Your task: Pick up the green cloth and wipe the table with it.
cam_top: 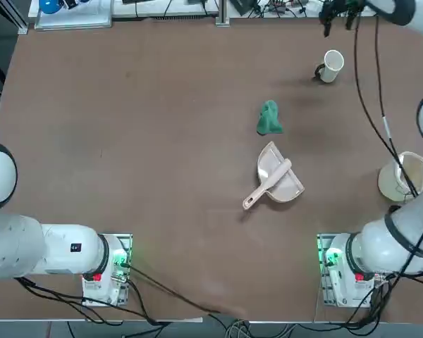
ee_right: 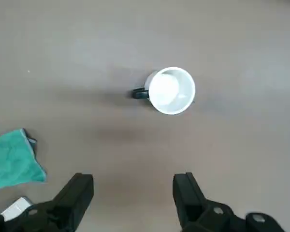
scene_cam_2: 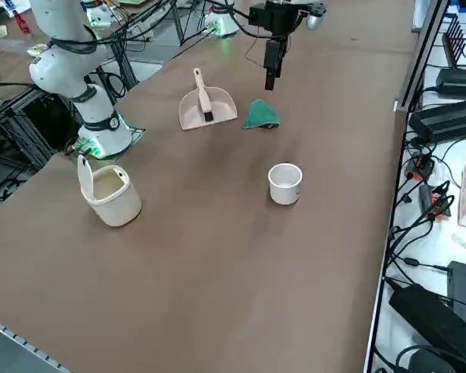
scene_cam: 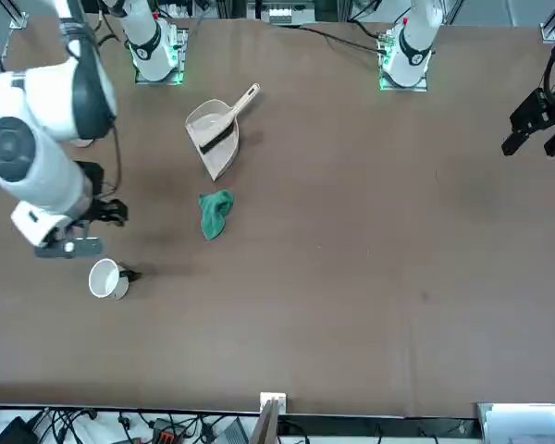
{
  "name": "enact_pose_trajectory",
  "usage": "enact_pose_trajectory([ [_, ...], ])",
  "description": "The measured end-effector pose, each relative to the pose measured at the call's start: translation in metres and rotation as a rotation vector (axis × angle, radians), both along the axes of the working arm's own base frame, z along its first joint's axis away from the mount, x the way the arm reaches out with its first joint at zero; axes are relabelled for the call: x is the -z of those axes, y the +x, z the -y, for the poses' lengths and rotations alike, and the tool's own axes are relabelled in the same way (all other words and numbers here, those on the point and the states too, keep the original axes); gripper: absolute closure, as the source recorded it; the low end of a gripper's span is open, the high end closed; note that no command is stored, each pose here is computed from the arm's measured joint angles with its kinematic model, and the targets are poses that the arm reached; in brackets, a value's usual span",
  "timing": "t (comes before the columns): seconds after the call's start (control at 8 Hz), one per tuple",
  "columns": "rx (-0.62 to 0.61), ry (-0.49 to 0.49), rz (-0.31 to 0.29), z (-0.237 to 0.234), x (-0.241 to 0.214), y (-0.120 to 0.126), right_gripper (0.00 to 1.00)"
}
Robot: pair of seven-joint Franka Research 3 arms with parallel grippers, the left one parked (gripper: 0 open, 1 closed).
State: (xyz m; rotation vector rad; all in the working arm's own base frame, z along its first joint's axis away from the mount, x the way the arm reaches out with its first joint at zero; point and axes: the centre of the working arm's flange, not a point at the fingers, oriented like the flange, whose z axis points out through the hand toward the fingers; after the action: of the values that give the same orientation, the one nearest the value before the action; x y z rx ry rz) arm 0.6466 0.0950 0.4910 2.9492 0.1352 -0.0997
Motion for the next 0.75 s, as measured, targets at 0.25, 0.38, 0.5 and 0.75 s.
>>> enact_pose_trajectory([
  [0.25, 0.004, 0.081, 0.012, 0.024, -0.025, -0.005, 0.0],
  [0.38, 0.001, 0.107, 0.02, 0.051, -0.039, -0.009, 0.0],
  [0.5, 0.02, 0.128, 0.028, 0.076, -0.049, -0.016, 0.0],
  [0.75, 0.076, 0.162, 0.049, 0.105, -0.065, -0.034, 0.0],
])
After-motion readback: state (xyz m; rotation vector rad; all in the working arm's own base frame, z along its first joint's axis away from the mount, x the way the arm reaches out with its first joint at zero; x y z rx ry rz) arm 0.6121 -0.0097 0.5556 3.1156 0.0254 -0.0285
